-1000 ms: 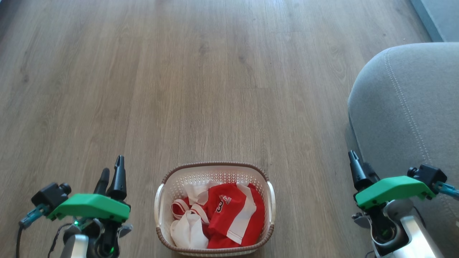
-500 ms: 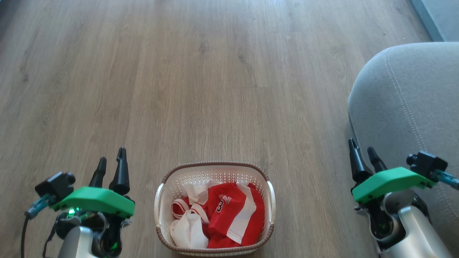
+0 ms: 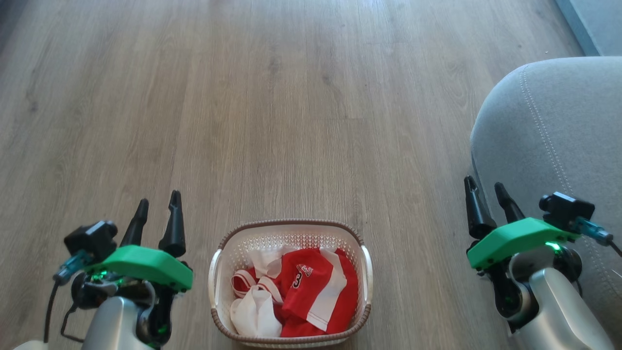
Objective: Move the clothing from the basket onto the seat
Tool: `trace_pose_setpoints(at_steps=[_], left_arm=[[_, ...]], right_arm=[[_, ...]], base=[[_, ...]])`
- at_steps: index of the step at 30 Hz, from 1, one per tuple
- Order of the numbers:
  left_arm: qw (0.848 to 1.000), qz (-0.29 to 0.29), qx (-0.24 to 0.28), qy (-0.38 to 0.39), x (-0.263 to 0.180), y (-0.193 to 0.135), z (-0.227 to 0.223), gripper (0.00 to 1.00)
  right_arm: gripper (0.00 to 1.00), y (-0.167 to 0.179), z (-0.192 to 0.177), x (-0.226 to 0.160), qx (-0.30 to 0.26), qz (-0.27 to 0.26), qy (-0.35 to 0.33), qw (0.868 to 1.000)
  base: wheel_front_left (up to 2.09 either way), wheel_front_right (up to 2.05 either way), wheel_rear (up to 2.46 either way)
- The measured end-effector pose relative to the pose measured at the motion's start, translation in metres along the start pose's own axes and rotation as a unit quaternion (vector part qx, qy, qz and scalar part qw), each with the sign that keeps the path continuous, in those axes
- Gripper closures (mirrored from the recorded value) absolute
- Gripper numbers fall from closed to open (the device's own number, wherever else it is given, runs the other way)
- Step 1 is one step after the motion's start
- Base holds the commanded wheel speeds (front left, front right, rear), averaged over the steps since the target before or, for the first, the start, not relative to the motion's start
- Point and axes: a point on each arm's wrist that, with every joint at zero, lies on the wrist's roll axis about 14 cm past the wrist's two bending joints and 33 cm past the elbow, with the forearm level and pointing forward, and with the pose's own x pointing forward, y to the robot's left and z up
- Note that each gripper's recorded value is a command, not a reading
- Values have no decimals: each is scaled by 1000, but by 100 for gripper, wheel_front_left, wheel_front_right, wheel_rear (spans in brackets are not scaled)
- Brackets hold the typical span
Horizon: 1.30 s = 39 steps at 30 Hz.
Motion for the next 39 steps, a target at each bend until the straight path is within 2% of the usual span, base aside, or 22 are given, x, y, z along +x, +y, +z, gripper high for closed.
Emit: trace_pose_setpoints(at_steps=[16, 24, 32, 39], left_arm=[[995, -22, 96, -14, 3, -10, 5, 0], [990, -32, 137, -26, 8, -16, 11, 0], [984, -29, 174, -33, 9, -15, 12, 0], [984, -22, 172, -32, 9, -12, 12, 0]], right_arm=[[0, 10, 5, 5, -91, 30, -7, 995], [0, 23, 16, 13, -137, 55, -27, 989], [0, 22, 19, 13, -177, 58, -34, 982], [0, 15, 29, 15, -183, 45, -45, 981]], base=[[0, 0, 0], [0, 0, 0], [0, 0, 0], [0, 0, 0]])
